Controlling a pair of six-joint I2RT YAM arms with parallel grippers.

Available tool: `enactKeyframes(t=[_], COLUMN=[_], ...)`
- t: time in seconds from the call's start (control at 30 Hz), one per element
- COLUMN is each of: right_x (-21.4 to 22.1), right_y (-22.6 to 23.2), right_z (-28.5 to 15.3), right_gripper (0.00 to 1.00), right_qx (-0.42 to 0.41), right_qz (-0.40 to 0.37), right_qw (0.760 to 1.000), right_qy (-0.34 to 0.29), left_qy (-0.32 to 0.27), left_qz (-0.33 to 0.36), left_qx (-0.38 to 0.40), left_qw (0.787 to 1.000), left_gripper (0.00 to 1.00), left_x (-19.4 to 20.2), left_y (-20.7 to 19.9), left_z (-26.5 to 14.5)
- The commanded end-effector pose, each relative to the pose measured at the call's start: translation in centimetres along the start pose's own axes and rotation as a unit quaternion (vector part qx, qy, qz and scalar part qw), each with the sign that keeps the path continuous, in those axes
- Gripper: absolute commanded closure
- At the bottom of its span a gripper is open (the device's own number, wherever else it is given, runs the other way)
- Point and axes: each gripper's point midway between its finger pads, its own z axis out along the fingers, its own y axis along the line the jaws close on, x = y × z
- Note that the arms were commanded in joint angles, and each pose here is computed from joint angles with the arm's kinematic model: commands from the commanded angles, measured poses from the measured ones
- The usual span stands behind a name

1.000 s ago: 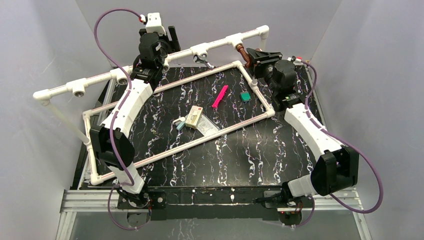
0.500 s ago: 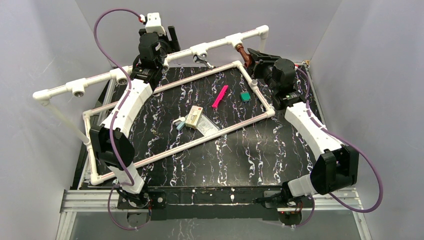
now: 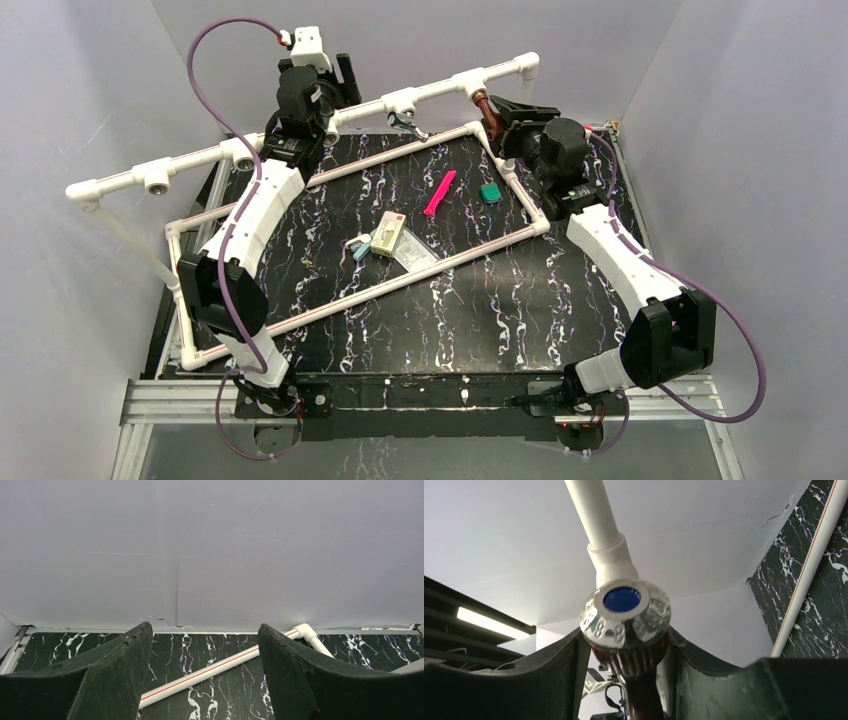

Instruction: Install the water faucets

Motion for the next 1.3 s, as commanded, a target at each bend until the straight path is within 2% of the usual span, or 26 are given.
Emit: enactKeyframes(t=[0.0,0.17,1.03,1.27], right_x=[2.2,2.3,3.1,4.1], right_y=[4.4,4.8,1.7,2.1], right_z=[-1.0,-1.3,-3.6,-4.6], right_gripper=[0.38,0.31,0.23,0.22], right_qx=[-0.073,-0.08,-0.049,-0.06], right_qz=[-0.025,-0.039,-0.078,-0.096], right_qw=[0.997,0.996,0.994,0.99], right_qy=[0.028,0.028,0.054,0.082], left_qy=[0.154,0.154,0.157,0.158], left_qz=[0.042,0.042,0.034,0.036], left_qx=[0.02,0.02,0.022,0.022], left_qw=[0.987,0.987,0.987,0.987], left_gripper=[0.26,0.26,0.26,0.26], left_x=[9.7,9.6,10.0,10.1], left_y=[-0.6,-0.6,-0.9,-0.8], left_z=[-1.9,-1.8,-1.5,-1.6])
